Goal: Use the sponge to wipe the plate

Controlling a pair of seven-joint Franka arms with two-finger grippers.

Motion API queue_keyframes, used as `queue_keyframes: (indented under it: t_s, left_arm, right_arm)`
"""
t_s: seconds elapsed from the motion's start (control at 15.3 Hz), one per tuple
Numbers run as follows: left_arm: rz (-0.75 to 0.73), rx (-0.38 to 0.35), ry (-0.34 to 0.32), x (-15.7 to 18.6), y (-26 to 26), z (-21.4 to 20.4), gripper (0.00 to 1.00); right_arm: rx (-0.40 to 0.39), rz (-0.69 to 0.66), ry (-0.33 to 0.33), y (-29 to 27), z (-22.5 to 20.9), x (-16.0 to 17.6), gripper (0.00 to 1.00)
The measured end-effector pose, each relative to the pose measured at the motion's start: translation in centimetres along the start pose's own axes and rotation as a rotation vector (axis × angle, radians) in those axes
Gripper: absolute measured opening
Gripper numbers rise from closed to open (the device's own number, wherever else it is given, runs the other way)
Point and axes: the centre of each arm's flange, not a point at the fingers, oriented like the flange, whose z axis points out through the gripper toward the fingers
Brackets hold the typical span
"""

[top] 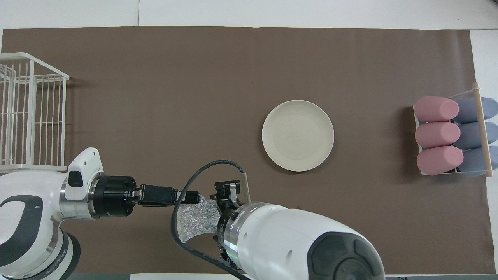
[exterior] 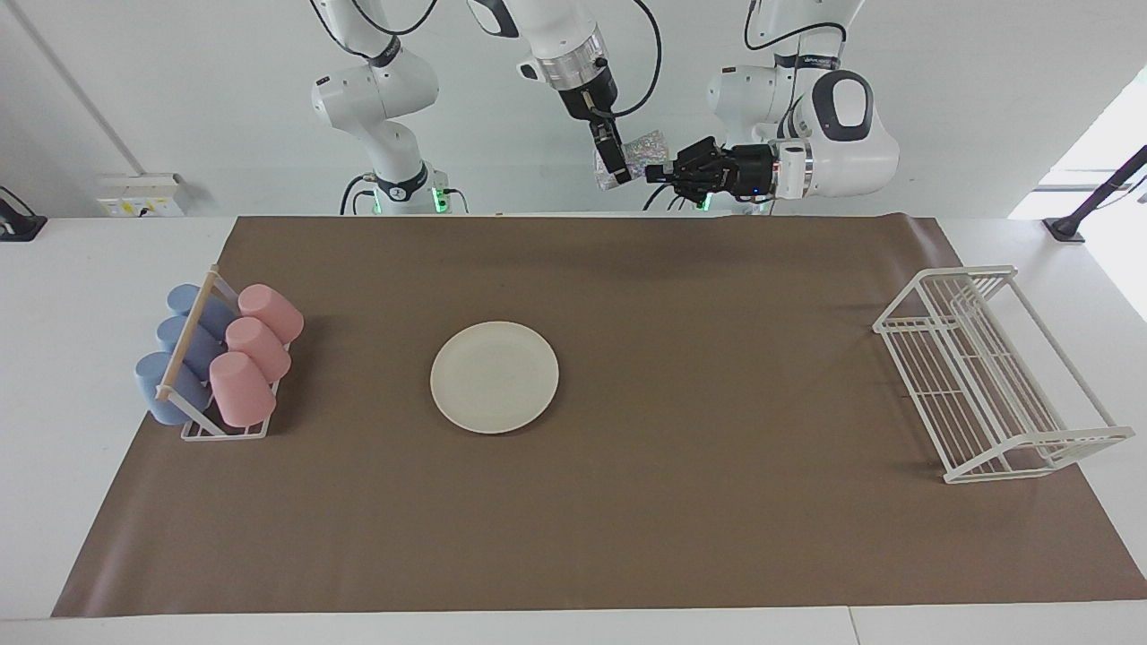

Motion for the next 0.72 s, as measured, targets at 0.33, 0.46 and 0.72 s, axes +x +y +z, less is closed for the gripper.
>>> queue_keyframes:
  t_s: [0.33,0.46,0.72]
  left_arm:
    - [-0.002,-0.004,-0.014,-0.19,-0.09,0.18,0.04]
    - [-0.002,-0.005,-0.019,-0.27,-0.08,0.26,0.04]
    - [-0.003,-0.005,-0.020,-0.29,-0.10,0.28,0.04]
  right_arm:
    - [0.009,-0.011,-0.009,0.26,0.04,-0.44,0.22]
    - [0.011,-0.012,-0.010,0.21,0.01,-0.40,0.11]
    - [0.011,-0.021,-0.009,0.20,0.01,-0.40,0.09]
